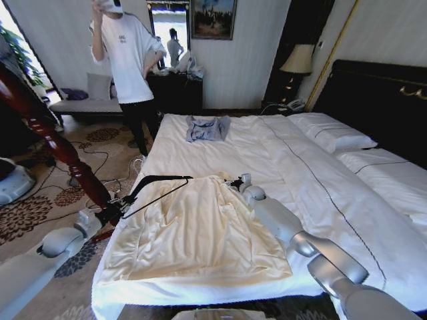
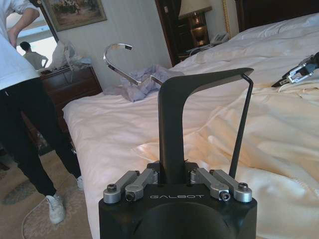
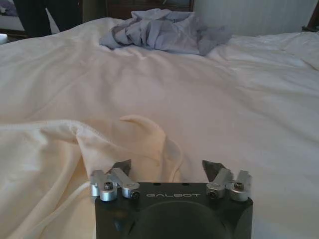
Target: Pick up the clothes from the bed and hang them on the clothes hanger.
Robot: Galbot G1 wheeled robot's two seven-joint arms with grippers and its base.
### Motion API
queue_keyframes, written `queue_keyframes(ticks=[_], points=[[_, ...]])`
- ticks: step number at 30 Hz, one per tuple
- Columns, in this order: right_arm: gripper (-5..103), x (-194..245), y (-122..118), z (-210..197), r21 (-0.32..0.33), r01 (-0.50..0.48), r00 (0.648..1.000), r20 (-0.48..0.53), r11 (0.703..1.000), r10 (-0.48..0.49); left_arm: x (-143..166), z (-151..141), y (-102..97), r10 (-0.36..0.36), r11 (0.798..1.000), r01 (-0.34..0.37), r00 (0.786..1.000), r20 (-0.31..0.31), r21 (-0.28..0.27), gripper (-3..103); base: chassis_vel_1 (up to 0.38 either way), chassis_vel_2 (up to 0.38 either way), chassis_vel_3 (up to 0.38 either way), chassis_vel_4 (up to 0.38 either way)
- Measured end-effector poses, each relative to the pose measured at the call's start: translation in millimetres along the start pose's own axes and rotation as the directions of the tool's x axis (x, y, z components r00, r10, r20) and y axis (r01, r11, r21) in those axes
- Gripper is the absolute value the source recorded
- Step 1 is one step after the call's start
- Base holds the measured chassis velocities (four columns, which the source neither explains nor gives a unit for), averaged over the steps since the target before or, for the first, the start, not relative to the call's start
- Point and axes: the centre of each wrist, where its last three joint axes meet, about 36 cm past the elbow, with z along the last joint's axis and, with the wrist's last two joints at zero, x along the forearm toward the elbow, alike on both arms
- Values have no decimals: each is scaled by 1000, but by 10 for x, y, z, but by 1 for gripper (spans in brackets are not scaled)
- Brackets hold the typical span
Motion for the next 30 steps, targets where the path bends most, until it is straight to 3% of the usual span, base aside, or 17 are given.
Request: queue_keyframes(ticks=[2, 6, 8, 12, 14, 18, 20, 21, 30], points=[[79, 0, 5, 11, 2, 3, 1000, -2, 1000, -3, 1, 2, 9, -2, 1000, 2, 1000, -1, -1, 22, 0, 0, 0, 0], [57, -14, 70, 18, 6, 19, 1000, -4, 1000, -19, 7, 13, 33, -7, 1000, 7, 1000, -3, -2, 22, 0, 0, 0, 0], [57, -20, 78, 17, 6, 21, 1000, -5, 1000, -21, 7, 14, 34, -7, 1000, 7, 1000, -3, -2, 22, 0, 0, 0, 0], [36, -49, 97, 21, 8, 25, 1000, -11, 1000, -25, 6, 18, 28, -9, 1000, 9, 1000, -3, 0, 22, 0, 0, 0, 0], [36, -53, 99, 18, 9, 26, 1000, -12, 1000, -26, 6, 17, 28, -9, 1000, 9, 1000, -3, 0, 22, 0, 0, 0, 0], [14, -76, 116, 4, 14, 29, 1000, -13, 999, -28, 6, 20, 24, -8, 1000, 8, 1000, -3, 0, 22, 0, 0, 0, 0], [14, -78, 117, 0, 18, 29, 1000, -11, 999, -29, 6, 19, 24, -9, 1000, 9, 1000, -3, 1, 22, 0, 0, 0, 0], [4, -81, 119, 1, 28, 29, 1000, -11, 999, -29, 6, 19, 25, -9, 1000, 9, 1000, -3, 2, 22, 0, 0, 0, 0], [0, -65, 105, -9, 39, 22, 1000, 0, 999, -22, 3, 12, 24, -11, 1000, 11, 1000, -1, 4, 22, 0, 0, 0, 0]])
